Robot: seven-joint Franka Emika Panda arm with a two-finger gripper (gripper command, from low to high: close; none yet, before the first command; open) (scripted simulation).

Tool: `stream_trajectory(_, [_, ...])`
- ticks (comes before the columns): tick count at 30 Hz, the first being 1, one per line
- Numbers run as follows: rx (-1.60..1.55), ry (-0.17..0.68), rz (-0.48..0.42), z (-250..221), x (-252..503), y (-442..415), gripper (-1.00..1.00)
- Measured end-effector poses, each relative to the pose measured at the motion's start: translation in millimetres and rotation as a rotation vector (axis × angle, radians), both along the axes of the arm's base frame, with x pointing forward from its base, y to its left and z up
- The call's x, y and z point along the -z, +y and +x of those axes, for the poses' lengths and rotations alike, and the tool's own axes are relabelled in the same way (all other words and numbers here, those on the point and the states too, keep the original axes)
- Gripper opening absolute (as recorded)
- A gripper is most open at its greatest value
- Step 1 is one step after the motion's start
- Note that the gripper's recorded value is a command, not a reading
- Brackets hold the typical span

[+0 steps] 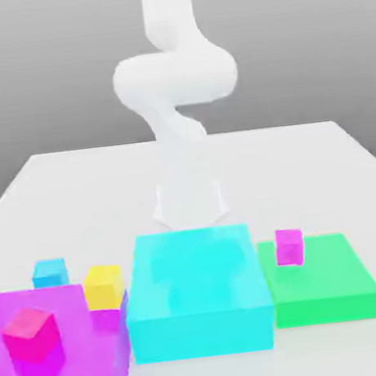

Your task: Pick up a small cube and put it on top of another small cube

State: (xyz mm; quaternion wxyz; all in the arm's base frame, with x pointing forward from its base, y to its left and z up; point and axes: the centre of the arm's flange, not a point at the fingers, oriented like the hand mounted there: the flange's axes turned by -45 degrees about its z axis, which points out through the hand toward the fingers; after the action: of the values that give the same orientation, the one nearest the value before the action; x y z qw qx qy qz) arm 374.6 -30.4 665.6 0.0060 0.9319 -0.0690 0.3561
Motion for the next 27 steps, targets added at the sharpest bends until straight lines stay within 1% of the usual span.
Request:
stream_trajectory(2, [0.105, 0.057, 0.03, 17.6, 39.7, -29.0, 0.0])
stream_trajectory(5, [0.255, 0.135, 0.078, 31.5, 98.3, -73.5, 0.0])
stream_trajectory(8, [0.406, 0.208, 0.131, 32.1, 157.5, -118.4, 0.0])
stream_trajectory(11, [0.558, 0.278, 0.19, 20.2, 216.7, -160.8, 0.0])
stream_trajectory(14, [0.71, 0.343, 0.253, -3.0, 274.9, -198.1, 0.0])
stream_trajectory(17, [0.863, 0.406, 0.322, -35.8, 330.8, -227.8, 0.0])
stream_trajectory(22, [1.114, 0.503, 0.449, -105.0, 416.4, -255.6, 0.0])
stream_trajectory(25, [1.273, 0.547, 0.533, -153.5, 460.1, -264.0, 0.0])
stream_trajectory(26, [1.296, 0.552, 0.545, -160.3, 470.7, -265.4, 0.0])
stream_trajectory(27, [1.287, 0.559, 0.544, -157.1, 480.4, -261.5, 0.0])
